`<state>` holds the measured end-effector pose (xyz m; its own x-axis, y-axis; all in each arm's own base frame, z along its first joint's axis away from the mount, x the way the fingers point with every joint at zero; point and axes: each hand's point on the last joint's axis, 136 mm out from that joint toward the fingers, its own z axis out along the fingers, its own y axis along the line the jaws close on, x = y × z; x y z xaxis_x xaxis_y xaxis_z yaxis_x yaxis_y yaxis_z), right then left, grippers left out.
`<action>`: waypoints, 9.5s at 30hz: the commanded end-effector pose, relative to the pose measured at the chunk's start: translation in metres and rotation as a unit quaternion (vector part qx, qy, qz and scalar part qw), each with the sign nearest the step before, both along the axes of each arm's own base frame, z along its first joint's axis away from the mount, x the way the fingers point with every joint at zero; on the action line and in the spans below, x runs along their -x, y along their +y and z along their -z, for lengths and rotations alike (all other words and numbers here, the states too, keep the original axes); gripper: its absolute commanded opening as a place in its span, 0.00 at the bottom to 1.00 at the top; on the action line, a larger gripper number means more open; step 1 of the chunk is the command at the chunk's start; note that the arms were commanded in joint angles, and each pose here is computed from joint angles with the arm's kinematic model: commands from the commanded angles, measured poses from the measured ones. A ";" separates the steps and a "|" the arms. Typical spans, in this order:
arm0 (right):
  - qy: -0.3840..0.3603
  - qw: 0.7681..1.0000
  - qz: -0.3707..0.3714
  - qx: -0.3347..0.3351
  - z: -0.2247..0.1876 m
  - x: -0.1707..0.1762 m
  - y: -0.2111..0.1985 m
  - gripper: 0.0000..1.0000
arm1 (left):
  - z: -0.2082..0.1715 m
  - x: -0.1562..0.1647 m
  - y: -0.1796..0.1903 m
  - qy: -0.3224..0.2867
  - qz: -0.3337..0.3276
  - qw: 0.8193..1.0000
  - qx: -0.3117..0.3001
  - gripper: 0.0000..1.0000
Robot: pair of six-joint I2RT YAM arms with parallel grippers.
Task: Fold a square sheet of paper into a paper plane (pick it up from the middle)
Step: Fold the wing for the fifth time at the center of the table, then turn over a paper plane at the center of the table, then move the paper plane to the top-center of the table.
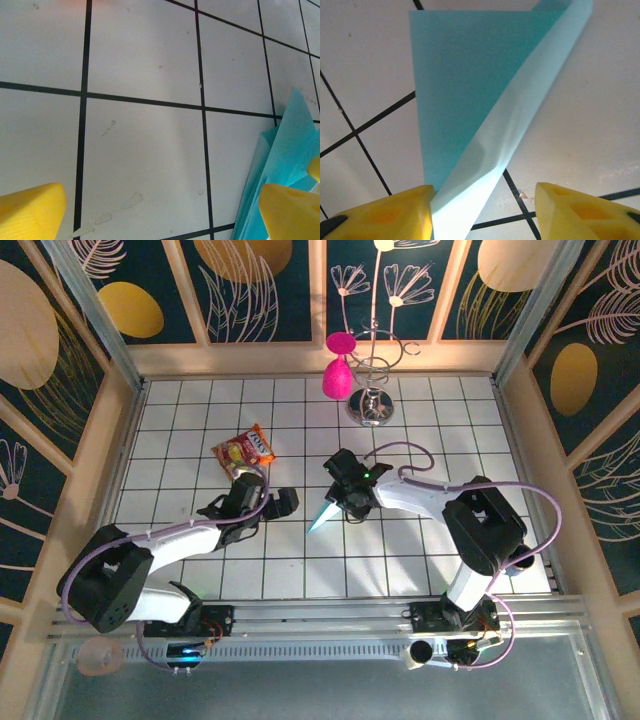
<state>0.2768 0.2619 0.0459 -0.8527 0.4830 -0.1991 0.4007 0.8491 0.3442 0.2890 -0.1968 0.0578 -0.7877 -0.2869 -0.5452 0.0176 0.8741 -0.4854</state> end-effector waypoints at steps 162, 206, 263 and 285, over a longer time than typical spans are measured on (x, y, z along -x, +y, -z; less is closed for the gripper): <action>-0.115 0.927 -0.216 -0.284 0.004 -0.033 0.016 0.00 | 0.005 0.003 -0.087 0.115 0.052 0.990 0.067 0.32; -0.106 0.928 -0.215 -0.286 0.011 -0.030 0.016 0.00 | 0.015 0.016 -0.122 0.130 0.090 0.986 0.057 0.55; -0.202 0.966 -0.107 -0.122 -0.034 -0.058 -0.061 0.48 | 0.034 -0.026 -0.081 0.104 0.056 0.976 -0.183 0.11; -0.185 0.968 -0.105 -0.135 -0.024 -0.054 -0.059 0.48 | 0.037 -0.012 -0.092 0.145 0.086 0.971 -0.167 0.16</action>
